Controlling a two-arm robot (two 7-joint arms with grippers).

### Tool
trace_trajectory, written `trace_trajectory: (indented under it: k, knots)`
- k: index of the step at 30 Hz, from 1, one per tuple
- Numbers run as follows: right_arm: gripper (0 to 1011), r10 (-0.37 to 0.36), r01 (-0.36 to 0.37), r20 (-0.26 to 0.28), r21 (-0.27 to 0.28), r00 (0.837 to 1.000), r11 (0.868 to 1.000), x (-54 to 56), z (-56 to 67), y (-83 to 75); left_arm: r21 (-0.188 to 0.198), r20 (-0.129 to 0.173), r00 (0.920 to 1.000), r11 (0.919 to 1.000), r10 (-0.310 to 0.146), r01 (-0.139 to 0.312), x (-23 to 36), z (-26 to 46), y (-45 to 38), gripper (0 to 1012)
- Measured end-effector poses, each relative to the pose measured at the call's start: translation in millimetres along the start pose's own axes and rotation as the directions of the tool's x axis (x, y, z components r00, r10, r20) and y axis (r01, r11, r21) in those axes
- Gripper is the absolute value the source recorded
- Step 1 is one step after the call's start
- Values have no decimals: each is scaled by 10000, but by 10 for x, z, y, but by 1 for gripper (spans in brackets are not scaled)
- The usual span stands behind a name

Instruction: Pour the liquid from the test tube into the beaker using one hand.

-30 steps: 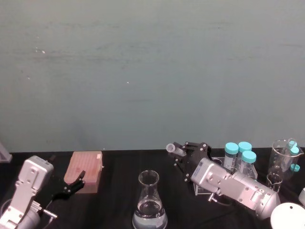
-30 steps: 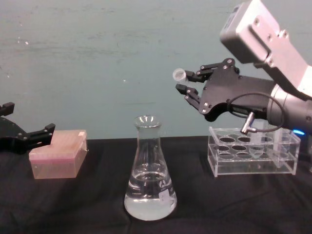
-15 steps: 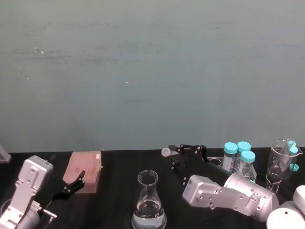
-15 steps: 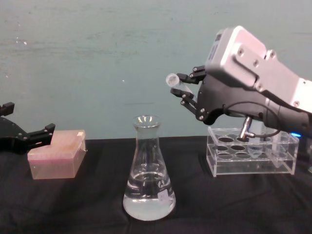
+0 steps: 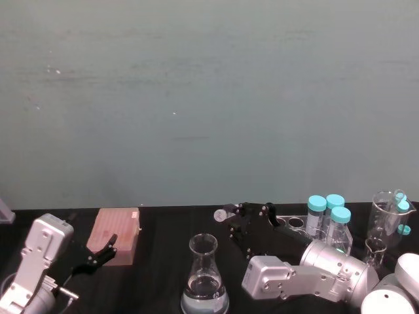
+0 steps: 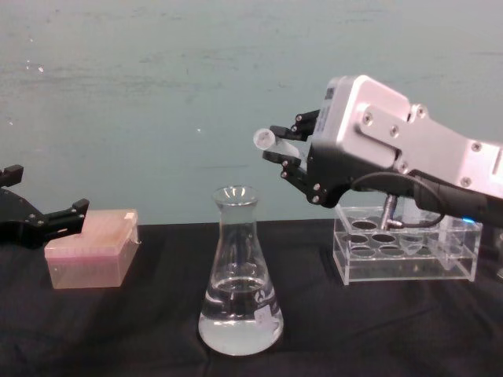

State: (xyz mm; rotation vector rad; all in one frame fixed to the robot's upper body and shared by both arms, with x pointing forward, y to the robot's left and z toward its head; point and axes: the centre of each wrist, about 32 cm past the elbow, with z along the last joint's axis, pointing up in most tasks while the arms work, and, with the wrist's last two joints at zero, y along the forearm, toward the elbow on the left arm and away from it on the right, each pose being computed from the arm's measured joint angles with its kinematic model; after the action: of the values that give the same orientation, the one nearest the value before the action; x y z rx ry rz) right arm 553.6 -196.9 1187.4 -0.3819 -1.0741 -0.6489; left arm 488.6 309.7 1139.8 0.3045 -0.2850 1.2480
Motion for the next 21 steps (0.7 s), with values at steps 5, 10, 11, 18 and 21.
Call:
trace_trajectory:
  k: [5,10,11,18,21]
  knots:
    - [222,40,-39,380,-32,9993,10000,-4,15,20,-1,0,10000,10000,1,-1,0,0,0,1000]
    - [222,63,-60,783,-52,9969,10000,-16,24,37,0,0,10000,10000,0,0,0,0,0,1000]
    - [222,70,-66,835,-54,9965,10000,-17,26,39,0,-1,10000,10000,0,0,0,0,0,1000]
    - [222,120,-108,1118,-111,9937,9999,-28,32,57,-1,0,10000,10000,0,0,0,0,0,1000]
    - [222,148,-135,1230,-116,9923,9998,-34,34,66,1,0,10000,10000,0,0,0,0,0,1000]
